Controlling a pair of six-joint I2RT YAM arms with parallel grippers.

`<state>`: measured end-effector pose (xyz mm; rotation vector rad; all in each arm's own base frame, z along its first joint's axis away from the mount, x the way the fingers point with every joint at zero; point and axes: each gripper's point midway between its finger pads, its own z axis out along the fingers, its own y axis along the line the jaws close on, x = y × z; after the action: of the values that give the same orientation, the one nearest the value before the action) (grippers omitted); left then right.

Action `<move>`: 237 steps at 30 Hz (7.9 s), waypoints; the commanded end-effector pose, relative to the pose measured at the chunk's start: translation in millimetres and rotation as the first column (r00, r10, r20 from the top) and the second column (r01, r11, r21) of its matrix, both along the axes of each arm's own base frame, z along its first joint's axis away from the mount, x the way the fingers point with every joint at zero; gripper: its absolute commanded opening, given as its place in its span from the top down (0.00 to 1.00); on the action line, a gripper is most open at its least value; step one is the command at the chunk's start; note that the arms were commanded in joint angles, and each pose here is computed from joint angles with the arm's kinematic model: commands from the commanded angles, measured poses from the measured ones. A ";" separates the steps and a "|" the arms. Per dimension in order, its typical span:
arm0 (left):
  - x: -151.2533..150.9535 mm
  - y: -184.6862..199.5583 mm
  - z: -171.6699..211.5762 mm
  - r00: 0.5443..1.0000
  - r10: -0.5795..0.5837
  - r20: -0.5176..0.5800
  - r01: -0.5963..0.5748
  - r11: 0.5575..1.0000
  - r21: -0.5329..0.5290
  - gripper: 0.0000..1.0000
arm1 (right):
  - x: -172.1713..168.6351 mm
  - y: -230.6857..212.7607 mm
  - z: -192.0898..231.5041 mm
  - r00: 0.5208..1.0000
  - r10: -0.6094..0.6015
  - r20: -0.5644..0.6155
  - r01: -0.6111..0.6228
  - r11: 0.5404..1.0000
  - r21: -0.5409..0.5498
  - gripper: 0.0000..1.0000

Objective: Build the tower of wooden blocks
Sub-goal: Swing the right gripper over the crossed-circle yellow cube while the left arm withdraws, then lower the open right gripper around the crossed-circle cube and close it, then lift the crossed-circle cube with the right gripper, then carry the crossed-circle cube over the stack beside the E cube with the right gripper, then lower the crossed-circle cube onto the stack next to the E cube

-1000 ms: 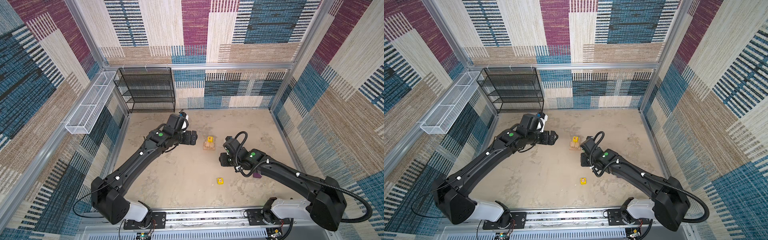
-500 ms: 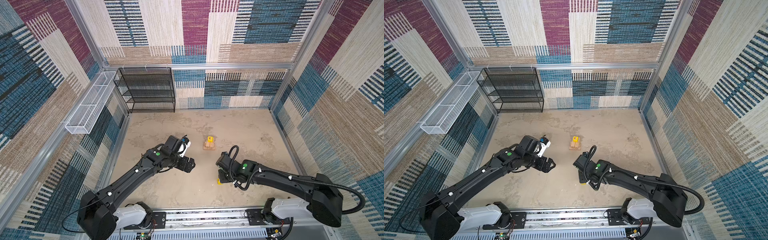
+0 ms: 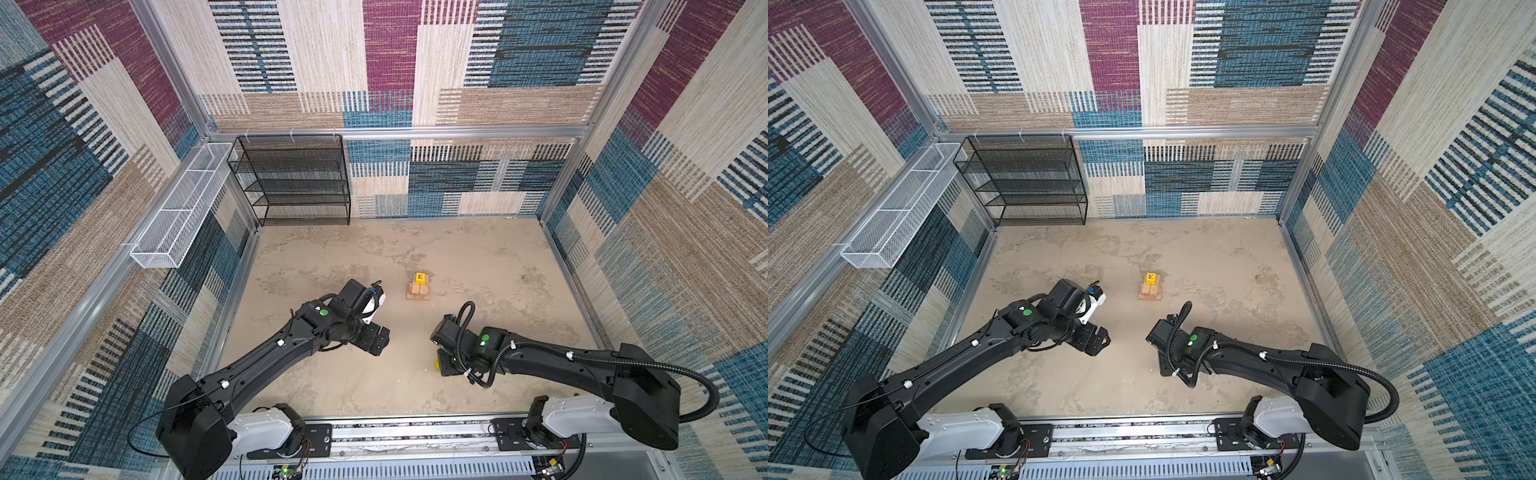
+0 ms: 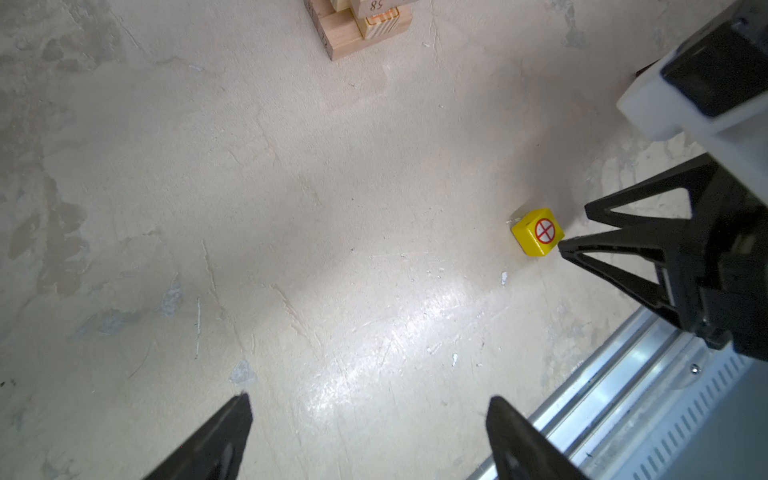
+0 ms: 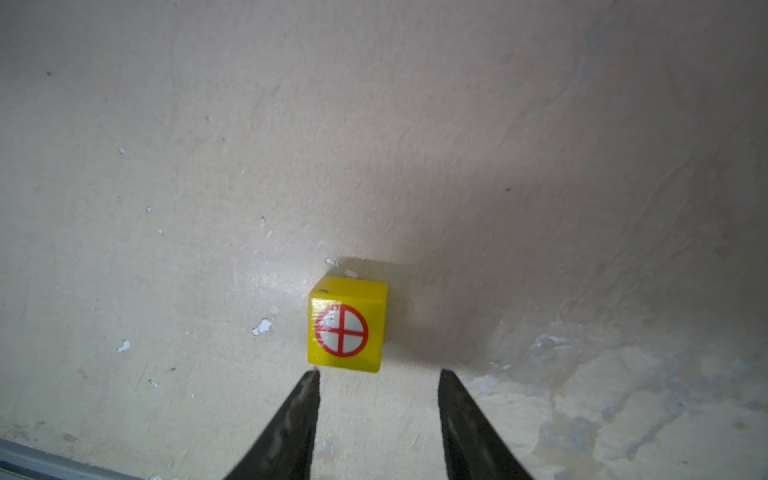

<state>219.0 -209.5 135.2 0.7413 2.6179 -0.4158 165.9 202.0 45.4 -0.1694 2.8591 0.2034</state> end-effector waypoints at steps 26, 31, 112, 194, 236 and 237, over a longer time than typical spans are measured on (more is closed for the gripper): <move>-6.0 7.0 -3.6 0.998 -0.039 0.039 0.034 0.994 0.108 0.07 | 3.4 14.1 -10.8 1.000 0.021 -0.020 -0.021 1.000 -0.006 0.53; -6.1 6.9 -3.4 0.998 -0.038 0.043 0.033 0.993 0.110 0.07 | 1.6 13.5 -14.2 0.999 0.029 -0.033 -0.030 0.999 -0.020 0.58; -0.1 20.4 20.4 0.986 -0.003 0.168 -0.018 0.992 0.123 0.07 | 33.3 32.1 30.2 0.996 -0.028 0.085 0.027 1.000 0.011 1.00; -6.6 14.2 43.1 0.978 -0.004 0.209 0.002 1.000 0.012 0.01 | 206.0 56.6 55.5 0.972 -0.177 0.154 0.177 0.984 0.017 0.98; -3.5 17.8 43.6 0.974 0.005 0.226 -0.012 0.999 0.029 0.01 | 210.9 53.3 92.1 0.963 -0.168 0.211 0.161 0.986 0.049 0.45; -2.7 18.4 43.9 0.973 0.007 0.229 -0.015 0.999 0.033 0.01 | 210.1 52.2 96.9 0.961 -0.164 0.222 0.156 0.986 0.053 0.45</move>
<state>211.5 -192.4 176.7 0.7385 2.4388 -0.2922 375.4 257.2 129.9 0.0544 2.6604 0.1850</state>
